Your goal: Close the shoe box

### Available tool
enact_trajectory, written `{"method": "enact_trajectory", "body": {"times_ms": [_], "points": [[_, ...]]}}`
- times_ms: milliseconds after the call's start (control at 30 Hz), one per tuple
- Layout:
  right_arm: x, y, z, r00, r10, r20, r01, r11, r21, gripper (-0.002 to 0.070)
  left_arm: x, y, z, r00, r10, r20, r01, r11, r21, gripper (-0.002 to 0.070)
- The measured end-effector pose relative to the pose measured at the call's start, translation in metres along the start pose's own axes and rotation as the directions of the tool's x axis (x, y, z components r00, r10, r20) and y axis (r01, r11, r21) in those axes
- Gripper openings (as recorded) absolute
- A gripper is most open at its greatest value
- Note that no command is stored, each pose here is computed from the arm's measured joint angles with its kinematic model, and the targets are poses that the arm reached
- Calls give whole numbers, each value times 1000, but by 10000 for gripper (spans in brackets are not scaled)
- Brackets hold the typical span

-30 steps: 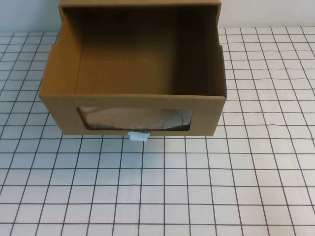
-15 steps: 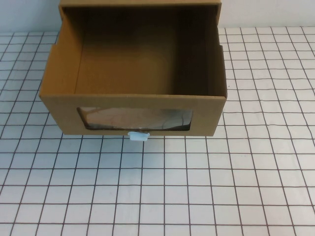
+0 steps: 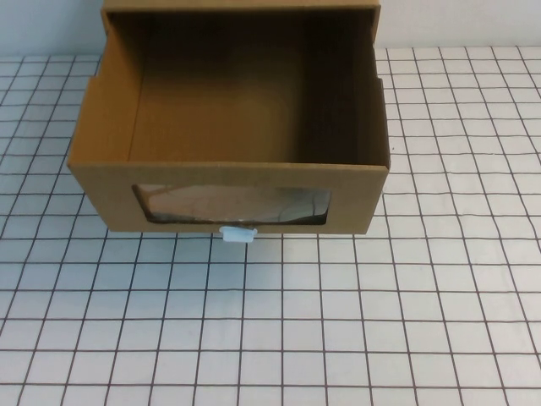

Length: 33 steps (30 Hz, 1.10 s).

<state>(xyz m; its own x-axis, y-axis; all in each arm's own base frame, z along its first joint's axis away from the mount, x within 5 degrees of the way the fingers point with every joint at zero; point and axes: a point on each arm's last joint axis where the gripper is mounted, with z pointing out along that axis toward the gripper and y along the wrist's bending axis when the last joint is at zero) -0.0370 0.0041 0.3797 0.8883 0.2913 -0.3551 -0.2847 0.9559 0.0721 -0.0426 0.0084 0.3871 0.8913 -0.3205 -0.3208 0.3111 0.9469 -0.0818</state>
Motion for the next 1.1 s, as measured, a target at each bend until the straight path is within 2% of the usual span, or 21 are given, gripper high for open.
{"method": "enact_trajectory", "body": {"times_ms": [167, 300, 367, 467, 567, 633, 733, 800, 933, 1033, 1100], "points": [[-37, 10, 45, 994, 53, 94, -49, 998, -42, -15, -27, -6, 43, 999, -2, 53, 2, 1000, 11, -2], [-53, 14, 81, 994, 59, 92, -56, 998, -38, -15, -27, -7, 81, 999, 3, -40, -3, 1000, -2, -2], [-58, 14, 98, 997, 61, 38, -61, 998, -11, -15, -19, -7, 98, 989, 2, -148, -5, 1000, -19, -2], [-45, 7, 119, 974, 99, -205, -77, 991, 111, -15, 0, -4, 124, 934, -6, -358, -13, 999, -52, -2], [-15, -5, 126, 853, 163, -496, -31, 964, 264, -15, 32, 1, 141, 814, -25, -580, -33, 996, -88, -2], [13, -15, 120, 705, 217, -675, 47, 936, 350, -15, 59, 6, 142, 714, -35, -699, -54, 993, -104, -2], [46, -29, 105, 484, 273, -831, 186, 896, 403, -15, 93, 12, 141, 597, -52, -801, -75, 990, -120, -2], [61, -34, 98, 394, 304, -867, 233, 880, 414, -15, 111, 15, 141, 540, -62, -840, -84, 988, -127, -2], [83, -37, 90, 334, 365, -869, 214, 869, 447, -15, 150, 22, 136, 404, -112, -908, -90, 983, -161, -2], [98, -32, 84, 287, 491, -822, 98, 839, 535, -15, 181, 27, 130, 285, -133, -949, -107, 980, -169, -2], [109, -24, 81, 229, 528, -818, 2, 840, 543, -15, 198, 30, 129, 211, -129, -969, -121, 980, -157, -2]]}}
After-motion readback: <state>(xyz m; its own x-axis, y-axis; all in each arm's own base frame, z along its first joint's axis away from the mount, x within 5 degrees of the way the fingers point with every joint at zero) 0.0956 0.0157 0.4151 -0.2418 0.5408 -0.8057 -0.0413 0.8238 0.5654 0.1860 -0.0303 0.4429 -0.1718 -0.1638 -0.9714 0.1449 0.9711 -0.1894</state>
